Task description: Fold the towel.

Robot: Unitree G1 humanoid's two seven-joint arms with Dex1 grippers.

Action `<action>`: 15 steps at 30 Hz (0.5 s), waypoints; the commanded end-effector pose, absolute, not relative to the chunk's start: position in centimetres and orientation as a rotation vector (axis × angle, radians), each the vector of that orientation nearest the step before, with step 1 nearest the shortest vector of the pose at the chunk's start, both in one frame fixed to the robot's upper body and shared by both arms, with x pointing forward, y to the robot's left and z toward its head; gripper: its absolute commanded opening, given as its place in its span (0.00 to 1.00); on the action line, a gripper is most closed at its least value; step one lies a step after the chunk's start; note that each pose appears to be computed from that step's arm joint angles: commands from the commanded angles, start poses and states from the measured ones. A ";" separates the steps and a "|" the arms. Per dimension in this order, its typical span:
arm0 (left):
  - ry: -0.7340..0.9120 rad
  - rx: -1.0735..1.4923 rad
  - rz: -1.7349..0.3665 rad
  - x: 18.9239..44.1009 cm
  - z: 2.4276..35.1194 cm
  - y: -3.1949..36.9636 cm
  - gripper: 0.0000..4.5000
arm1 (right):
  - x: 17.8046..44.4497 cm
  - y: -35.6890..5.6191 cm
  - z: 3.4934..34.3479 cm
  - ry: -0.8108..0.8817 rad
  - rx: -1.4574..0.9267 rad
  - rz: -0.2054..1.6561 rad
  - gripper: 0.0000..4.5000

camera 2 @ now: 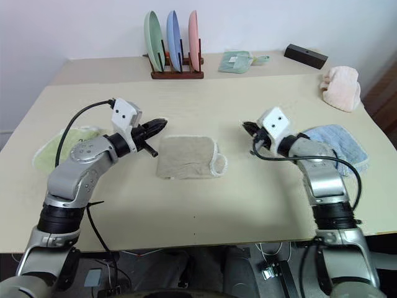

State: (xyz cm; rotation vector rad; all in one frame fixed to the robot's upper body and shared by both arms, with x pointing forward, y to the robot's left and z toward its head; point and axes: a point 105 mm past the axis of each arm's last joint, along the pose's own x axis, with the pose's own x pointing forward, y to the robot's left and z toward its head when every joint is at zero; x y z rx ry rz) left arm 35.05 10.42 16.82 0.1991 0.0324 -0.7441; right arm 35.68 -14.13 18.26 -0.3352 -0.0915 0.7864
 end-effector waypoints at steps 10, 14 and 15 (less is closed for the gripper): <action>0.198 0.176 -0.885 33.5 10.8 8.3 0.00 | 33.9 -8.0 9.9 0.189 -0.280 0.977 0.01; 0.251 0.153 -0.852 33.3 8.1 8.8 0.00 | 34.4 -8.9 7.1 0.259 -0.321 0.929 0.01; 0.258 0.159 -0.846 33.3 7.7 8.9 0.00 | 34.6 -9.0 6.9 0.262 -0.325 0.920 0.01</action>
